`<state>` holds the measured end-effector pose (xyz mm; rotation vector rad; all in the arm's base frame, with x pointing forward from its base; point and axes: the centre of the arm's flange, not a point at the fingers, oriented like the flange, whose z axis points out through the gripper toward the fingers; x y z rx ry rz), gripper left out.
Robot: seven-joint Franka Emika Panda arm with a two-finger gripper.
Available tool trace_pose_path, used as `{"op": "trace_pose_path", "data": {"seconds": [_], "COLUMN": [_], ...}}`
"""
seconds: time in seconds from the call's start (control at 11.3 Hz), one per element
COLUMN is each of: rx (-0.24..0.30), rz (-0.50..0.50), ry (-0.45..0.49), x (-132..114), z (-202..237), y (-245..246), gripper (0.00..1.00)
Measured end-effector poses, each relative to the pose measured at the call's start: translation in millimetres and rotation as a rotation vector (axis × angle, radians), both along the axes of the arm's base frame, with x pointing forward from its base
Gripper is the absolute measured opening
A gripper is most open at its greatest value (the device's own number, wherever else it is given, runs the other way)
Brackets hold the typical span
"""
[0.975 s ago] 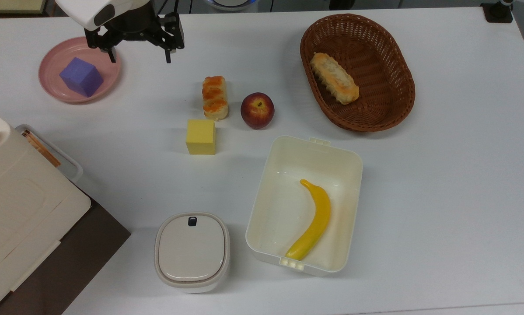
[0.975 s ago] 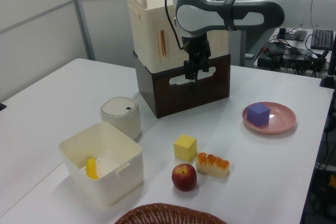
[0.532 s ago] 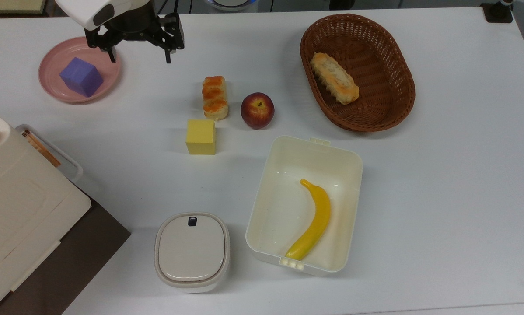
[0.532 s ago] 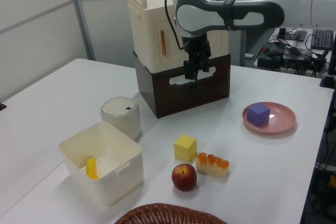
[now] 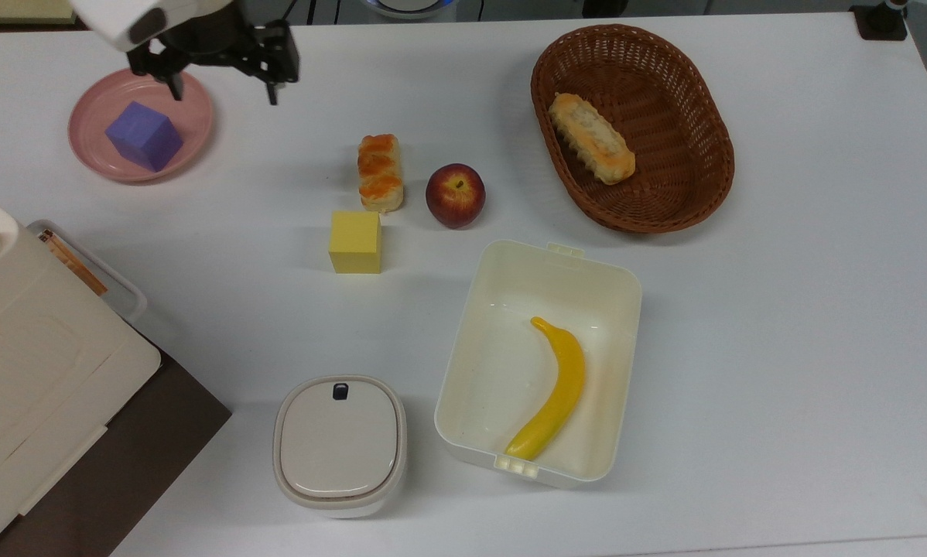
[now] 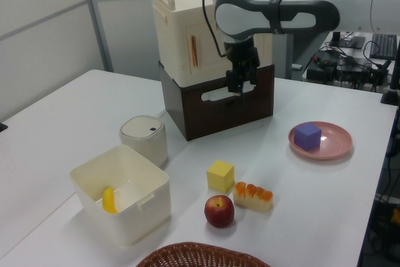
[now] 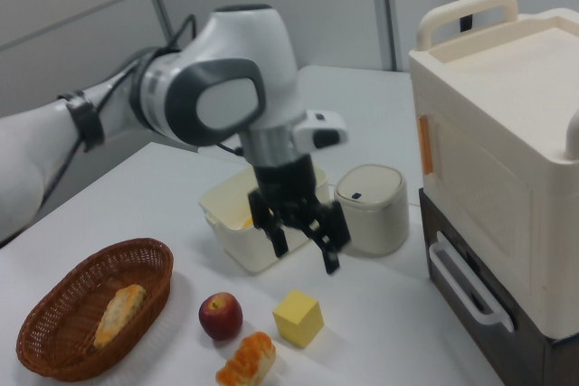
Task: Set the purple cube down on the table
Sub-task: 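Move the gripper over the purple cube on the pink plate, then lower the open gripper around the purple cube on the plate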
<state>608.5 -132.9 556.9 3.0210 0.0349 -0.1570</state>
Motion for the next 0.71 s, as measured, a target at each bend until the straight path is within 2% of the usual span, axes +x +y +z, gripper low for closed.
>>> {"op": "trace_pose_path", "data": {"seconds": [0.44,0.71], "rx": [0.032,0.065], "rz": [-0.149,-0.230], "ry": [0.109,0.172], "x": [-23.6,-48.2], "z": [-60.5,-103.4], "y": [-105.7,-177.4], "gripper": [1.00,1.00]}}
